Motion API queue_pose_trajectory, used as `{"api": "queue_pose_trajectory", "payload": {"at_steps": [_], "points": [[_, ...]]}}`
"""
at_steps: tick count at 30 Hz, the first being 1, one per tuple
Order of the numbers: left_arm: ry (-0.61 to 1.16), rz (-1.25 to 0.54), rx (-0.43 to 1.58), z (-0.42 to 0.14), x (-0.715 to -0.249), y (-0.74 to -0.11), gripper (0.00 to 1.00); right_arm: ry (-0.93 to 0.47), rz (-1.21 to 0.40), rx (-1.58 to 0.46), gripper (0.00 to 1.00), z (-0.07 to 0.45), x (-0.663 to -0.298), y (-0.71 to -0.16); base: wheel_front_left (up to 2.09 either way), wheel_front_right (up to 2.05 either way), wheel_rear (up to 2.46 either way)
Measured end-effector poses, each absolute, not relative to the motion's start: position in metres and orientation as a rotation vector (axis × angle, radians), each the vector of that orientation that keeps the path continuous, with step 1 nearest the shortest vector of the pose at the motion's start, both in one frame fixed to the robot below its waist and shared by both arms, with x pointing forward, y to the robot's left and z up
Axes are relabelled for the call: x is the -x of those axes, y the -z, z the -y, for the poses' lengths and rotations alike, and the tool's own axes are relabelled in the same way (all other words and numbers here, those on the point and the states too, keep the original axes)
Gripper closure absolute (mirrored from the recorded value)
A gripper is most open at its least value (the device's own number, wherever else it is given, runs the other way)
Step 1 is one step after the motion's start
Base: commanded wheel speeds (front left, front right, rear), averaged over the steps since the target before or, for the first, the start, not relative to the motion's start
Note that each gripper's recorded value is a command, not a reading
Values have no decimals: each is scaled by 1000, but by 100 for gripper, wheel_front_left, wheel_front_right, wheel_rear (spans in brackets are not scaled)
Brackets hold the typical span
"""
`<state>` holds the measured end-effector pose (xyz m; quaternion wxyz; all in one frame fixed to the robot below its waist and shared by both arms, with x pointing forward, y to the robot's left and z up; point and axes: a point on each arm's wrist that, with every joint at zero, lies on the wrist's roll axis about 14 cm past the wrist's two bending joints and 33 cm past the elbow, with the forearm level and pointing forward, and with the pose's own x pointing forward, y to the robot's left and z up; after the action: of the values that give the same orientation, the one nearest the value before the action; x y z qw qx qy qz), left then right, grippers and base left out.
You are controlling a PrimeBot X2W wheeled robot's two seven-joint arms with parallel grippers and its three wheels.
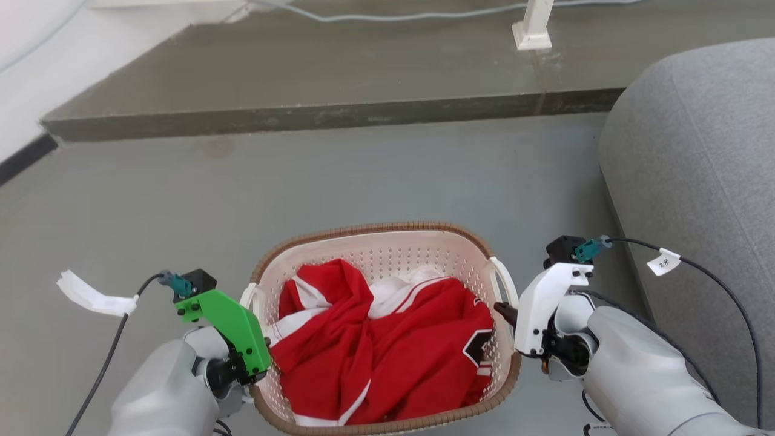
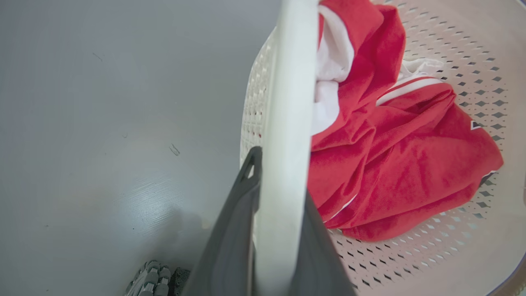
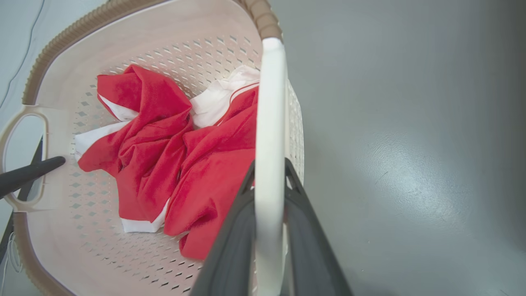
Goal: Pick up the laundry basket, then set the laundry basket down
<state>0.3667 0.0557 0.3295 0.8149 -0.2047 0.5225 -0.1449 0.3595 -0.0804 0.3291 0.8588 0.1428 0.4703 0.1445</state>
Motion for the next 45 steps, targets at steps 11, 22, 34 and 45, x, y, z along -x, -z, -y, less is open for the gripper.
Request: {"api": "queue_pose_trajectory", "payload": {"at_steps": [11,22,34,45], "points": [[310,-1104,446,-57,-357,-339,100,-314,-981,-297,100,79,-353,-339,0,0,0],[307,-1097,458,-59,-355,-342,100,-323,-976,-296,100,78,-352,-343,0,0,0],[307,-1093,455,-61,-357,-342,100,-330,-975,-302,100,76,-352,-344,0,0,0],[310,-1093,459,-60,-358,-341,100,-330,-981,-299,100,77,-351,-342,0,0,0]]}}
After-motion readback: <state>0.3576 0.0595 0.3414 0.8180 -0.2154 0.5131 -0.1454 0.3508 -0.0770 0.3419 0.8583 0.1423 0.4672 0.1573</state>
